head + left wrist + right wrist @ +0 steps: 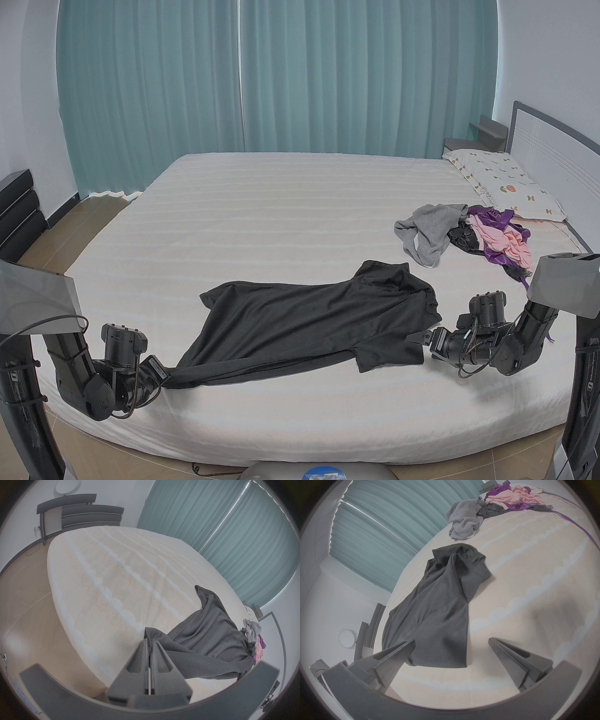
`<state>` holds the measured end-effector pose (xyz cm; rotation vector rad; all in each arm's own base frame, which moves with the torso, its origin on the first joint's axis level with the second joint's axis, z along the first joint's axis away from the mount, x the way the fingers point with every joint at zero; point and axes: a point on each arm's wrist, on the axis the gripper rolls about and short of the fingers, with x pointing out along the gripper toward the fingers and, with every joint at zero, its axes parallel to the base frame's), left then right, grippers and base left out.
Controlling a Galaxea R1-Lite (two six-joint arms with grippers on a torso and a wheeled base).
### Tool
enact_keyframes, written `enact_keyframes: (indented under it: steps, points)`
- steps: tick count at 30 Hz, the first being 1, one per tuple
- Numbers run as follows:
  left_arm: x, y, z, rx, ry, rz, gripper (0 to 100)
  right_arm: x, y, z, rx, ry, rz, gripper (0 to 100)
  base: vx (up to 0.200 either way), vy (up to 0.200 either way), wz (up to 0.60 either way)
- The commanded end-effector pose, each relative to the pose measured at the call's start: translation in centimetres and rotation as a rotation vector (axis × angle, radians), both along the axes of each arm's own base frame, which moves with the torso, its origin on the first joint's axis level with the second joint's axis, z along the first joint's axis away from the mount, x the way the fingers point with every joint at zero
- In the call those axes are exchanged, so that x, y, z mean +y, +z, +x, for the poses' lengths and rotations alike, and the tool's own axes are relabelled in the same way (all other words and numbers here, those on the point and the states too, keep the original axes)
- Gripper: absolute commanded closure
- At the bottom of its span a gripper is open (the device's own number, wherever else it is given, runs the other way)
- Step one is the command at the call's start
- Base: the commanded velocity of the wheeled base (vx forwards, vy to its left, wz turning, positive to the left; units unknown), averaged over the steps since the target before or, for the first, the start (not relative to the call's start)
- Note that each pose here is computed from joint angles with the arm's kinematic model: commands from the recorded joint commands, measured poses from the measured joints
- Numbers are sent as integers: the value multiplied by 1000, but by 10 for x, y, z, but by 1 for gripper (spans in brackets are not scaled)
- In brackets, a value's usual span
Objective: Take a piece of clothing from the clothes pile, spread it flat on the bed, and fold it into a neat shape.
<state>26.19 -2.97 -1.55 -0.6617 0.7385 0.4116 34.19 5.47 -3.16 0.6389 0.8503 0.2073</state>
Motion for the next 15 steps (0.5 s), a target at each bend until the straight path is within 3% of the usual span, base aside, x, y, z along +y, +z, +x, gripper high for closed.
enact_keyframes:
  steps: [1, 7, 8, 15]
  points:
    - [0, 0, 0, -1, -1, 1, 100, 11, -3, -2, 9, 32, 0, 0, 0, 0, 0]
    - [0, 0, 0, 2, -1, 1, 100, 22, -11, 9, 1, 51, -1, 0, 0, 0, 0]
    - [0, 0, 0, 2, -1, 1, 100, 22, -11, 9, 1, 51, -1, 100, 0, 0, 0]
    - [0, -1, -2, 10, -1, 2, 100, 16, 2, 1, -8, 38, -8, 100, 0, 0, 0]
